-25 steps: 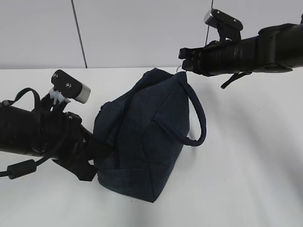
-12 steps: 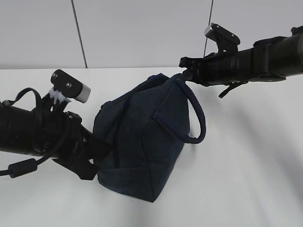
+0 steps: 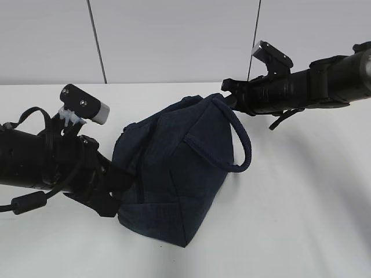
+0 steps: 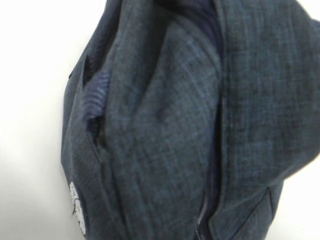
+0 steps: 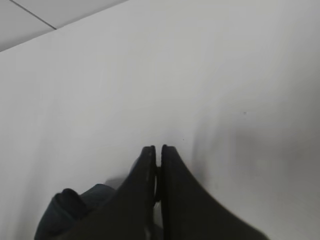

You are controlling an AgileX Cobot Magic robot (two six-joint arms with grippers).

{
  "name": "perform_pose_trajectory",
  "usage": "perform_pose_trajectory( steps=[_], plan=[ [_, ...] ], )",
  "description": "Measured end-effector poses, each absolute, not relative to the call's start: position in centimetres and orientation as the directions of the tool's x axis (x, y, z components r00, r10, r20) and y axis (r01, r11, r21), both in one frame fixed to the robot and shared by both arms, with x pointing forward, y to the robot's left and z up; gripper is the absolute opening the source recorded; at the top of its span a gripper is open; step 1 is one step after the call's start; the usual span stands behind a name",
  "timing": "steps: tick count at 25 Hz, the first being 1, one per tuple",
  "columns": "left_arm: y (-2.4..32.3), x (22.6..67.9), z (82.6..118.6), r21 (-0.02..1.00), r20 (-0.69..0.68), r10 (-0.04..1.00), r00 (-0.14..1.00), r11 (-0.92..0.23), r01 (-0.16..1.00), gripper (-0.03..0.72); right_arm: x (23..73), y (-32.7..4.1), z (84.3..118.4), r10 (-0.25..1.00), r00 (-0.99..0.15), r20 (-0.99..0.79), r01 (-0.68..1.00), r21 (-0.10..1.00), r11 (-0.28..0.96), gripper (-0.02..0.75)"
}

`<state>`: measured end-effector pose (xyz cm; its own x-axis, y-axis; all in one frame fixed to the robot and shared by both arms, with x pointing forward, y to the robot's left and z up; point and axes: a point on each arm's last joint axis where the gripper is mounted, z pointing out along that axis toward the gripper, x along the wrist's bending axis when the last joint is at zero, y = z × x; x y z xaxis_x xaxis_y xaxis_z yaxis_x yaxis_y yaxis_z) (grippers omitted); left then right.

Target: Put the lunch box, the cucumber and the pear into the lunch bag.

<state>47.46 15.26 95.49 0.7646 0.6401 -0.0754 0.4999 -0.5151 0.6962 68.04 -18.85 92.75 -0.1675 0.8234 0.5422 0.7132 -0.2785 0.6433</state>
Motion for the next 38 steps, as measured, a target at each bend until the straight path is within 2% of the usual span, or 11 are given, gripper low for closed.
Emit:
perform_pose_trajectory(
  steps=[5, 12, 14, 19, 21, 23, 25, 28, 31, 34, 38],
  plan=[
    [15.3, 47.5, 95.5, 0.695, -0.072, 0.643, 0.762, -0.516, 0.501, -0.012, 67.7, -18.8, 91.5, 0.788, -0.140, 0.600, 0.753, 0.581, -0.309, 0.006],
    [15.4, 47.4, 95.3, 0.692, -0.073, 0.646, 0.759, -0.516, 0.506, 0.013, 68.2, -18.3, 93.1, 0.749, -0.195, 0.633, 0.738, 0.598, -0.313, 0.006],
    [15.4, 47.4, 95.3, 0.690, -0.080, 0.652, 0.754, -0.510, 0.514, 0.083, 68.5, -18.2, 94.5, 0.735, -0.232, 0.638, 0.718, 0.622, -0.313, 0.006],
    [15.6, 46.9, 95.6, 0.695, -0.079, 0.642, 0.762, -0.513, 0.504, 0.384, 68.5, -18.0, 98.1, 0.704, -0.315, 0.636, 0.668, 0.676, -0.312, 0.006],
    [15.8, 46.7, 97.0, 0.728, -0.055, 0.644, 0.763, -0.498, 0.472, 0.445, 68.3, -17.9, 99.2, 0.698, -0.338, 0.631, 0.654, 0.691, -0.308, 0.006],
    [16.3, 46.4, 98.7, 0.766, -0.036, 0.656, 0.754, -0.466, 0.442, 0.470, 68.2, -17.8, 99.4, 0.693, -0.355, 0.628, 0.654, 0.696, -0.295, 0.006],
    [17.0, 46.5, 100.9, 0.813, -0.048, 0.693, 0.719, -0.391, 0.432, 0.478, 68.1, -17.7, 99.4, 0.683, -0.373, 0.628, 0.659, 0.698, -0.281, 0.006],
    [17.3, 47.9, 104.8, 0.864, -0.145, 0.721, 0.678, -0.241, 0.441, 0.469, 67.9, -17.5, 99.5, 0.669, -0.389, 0.633, 0.663, 0.697, -0.273, 0.006],
    [16.5, 50.7, 108.9, 0.885, -0.208, 0.711, 0.672, -0.155, 0.438, 0.403, 67.9, -17.5, 99.5, 0.666, -0.395, 0.632, 0.665, 0.698, -0.268, 0.006],
    [15.0, 54.5, 110.5, 0.831, -0.261, 0.695, 0.670, -0.192, 0.523, 0.351, 67.8, -17.5, 99.5, 0.665, -0.401, 0.630, 0.666, 0.699, -0.261, 0.006],
    [13.1, 59.6, 108.9, 0.694, -0.327, 0.694, 0.641, -0.284, 0.661, 0.339, 67.8, -17.4, 99.4, 0.663, -0.407, 0.628, 0.667, 0.700, -0.254, 0.006]
  ],
)
